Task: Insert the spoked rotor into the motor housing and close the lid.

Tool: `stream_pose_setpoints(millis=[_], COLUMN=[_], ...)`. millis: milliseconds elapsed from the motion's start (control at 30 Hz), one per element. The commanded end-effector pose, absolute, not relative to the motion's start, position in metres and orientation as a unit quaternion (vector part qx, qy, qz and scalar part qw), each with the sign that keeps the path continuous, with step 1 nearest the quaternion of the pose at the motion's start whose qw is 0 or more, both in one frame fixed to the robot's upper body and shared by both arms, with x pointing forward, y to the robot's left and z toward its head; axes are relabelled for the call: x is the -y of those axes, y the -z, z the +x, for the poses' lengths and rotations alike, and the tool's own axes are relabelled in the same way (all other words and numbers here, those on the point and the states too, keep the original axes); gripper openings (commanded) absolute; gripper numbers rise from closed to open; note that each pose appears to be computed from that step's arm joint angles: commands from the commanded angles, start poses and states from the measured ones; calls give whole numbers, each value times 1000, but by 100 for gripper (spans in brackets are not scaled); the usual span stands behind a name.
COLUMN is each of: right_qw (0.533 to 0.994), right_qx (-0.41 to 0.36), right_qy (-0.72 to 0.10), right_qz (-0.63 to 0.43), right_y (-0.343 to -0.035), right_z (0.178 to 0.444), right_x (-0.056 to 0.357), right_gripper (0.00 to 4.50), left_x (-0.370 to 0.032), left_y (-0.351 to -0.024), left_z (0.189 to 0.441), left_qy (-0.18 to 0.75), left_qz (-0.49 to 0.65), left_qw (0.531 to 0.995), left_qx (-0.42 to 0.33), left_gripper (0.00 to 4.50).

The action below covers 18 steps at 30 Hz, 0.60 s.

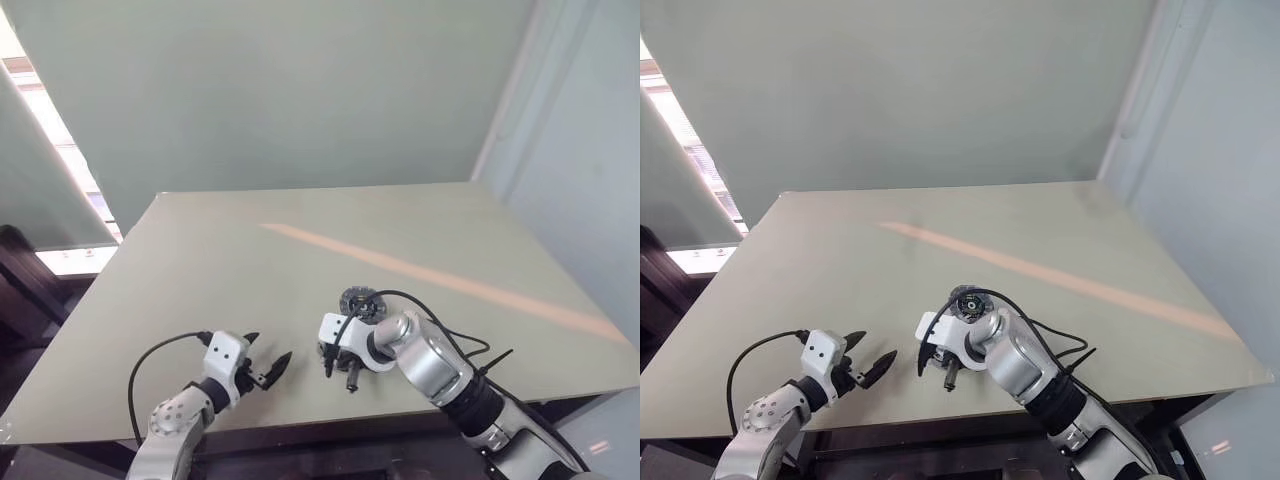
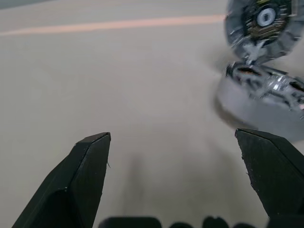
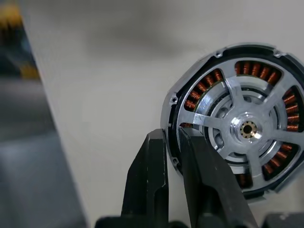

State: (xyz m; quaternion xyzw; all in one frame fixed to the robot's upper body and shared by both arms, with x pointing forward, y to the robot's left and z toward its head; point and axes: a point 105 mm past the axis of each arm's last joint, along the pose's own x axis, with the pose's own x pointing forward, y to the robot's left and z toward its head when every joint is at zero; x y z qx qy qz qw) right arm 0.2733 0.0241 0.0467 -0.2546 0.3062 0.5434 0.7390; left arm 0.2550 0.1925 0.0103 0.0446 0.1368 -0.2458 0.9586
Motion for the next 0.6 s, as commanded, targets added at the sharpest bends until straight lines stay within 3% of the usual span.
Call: stream_pose_setpoints(millis=[33,600], right_qw=[787,817], right_qx=[-271,-315], right_qy=[-517,-466], right_qz=[-202,-129], right_y=[-78,-61], right_z=[277,262], right_x=[-38,-65], right_gripper=[9,9], left_x=[-201,-198], left_y=[-22,-23], left_z=[256,255], left_qy=[229,221], left_qz=[50,42], left_qw=[966,968], left_qx=[-112,-107], left_gripper=[450,450])
